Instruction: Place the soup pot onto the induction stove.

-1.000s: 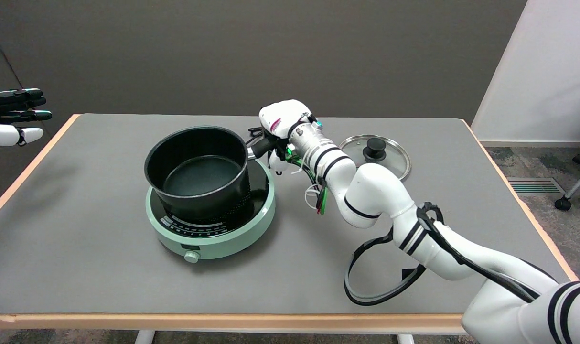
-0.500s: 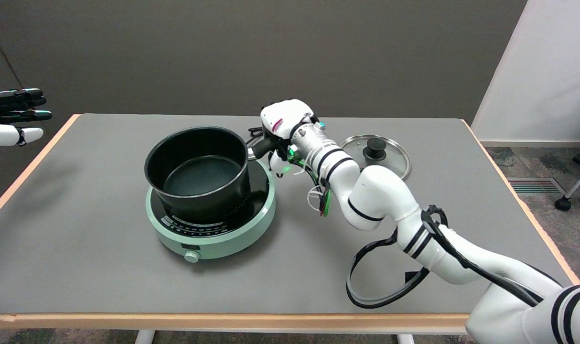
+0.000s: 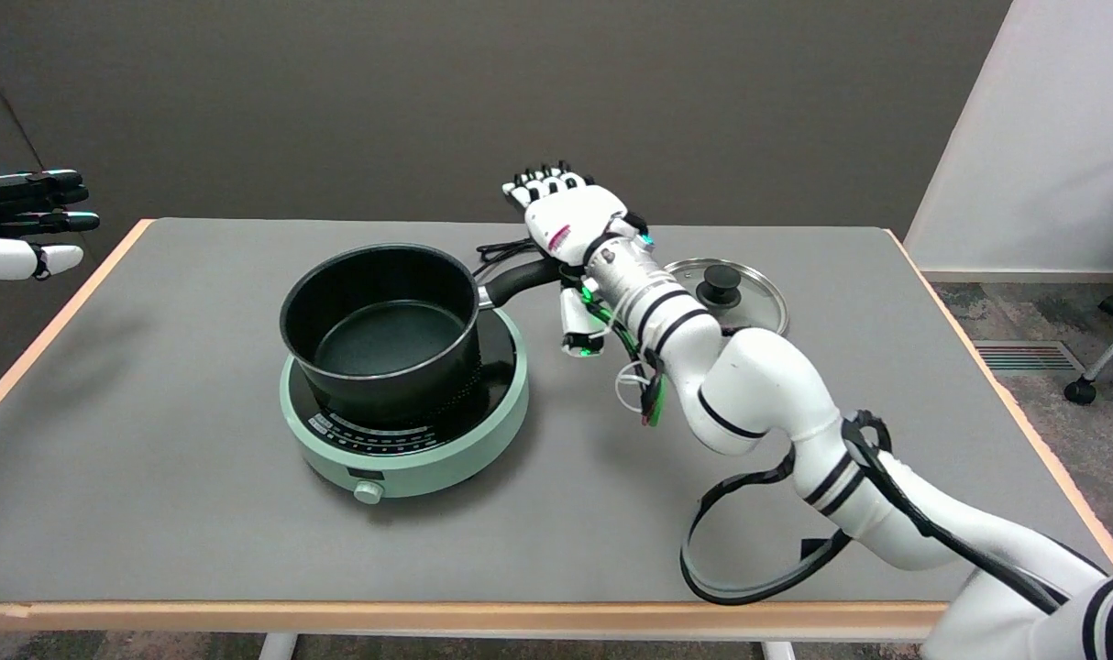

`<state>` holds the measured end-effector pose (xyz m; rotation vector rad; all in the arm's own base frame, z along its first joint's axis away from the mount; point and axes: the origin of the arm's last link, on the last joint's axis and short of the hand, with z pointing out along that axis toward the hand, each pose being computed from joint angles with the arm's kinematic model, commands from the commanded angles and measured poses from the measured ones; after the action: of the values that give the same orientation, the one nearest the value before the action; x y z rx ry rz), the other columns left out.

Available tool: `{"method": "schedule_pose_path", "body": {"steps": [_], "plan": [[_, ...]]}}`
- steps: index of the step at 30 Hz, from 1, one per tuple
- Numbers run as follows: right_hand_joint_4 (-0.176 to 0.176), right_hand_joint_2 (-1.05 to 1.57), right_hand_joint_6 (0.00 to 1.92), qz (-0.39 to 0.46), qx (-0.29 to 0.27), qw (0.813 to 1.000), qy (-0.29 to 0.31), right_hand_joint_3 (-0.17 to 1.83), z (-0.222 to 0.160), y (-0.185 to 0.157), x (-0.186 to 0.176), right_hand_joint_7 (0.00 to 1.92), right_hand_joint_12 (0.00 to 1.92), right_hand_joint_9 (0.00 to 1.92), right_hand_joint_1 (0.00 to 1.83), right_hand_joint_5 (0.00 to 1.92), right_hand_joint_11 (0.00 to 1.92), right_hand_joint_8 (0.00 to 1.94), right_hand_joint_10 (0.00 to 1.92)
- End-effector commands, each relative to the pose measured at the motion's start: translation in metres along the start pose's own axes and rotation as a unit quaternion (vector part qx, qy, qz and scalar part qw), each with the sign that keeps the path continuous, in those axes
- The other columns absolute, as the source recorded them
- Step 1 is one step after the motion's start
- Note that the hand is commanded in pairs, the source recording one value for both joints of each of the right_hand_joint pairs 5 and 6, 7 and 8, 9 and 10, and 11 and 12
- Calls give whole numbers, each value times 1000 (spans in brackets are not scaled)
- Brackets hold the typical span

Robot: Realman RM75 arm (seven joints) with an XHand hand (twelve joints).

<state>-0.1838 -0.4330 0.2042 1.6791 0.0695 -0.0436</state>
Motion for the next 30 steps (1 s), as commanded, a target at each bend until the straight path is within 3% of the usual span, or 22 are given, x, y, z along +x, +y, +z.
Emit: {"method": "schedule_pose_path", "body": {"steps": [1,10,17,22,30], "plan": [[-176,-1047,166,-17,-57,997,40,1363,-41,44,14,166,166,166,1412,166,166,166,166],[-175,-1047,41,-24,-103,990,92,1299,-64,93,44,41,41,41,1370,41,41,41,41],[-117,-1028,29,-16,-122,985,123,1390,-75,127,59,29,29,29,1316,29,29,29,29],[-81,-989,21,-4,-109,986,122,1406,-71,141,50,21,21,21,1276,21,21,21,21],[-58,-963,16,11,-91,987,130,1394,-61,159,45,16,16,16,1249,16,16,16,16]]}}
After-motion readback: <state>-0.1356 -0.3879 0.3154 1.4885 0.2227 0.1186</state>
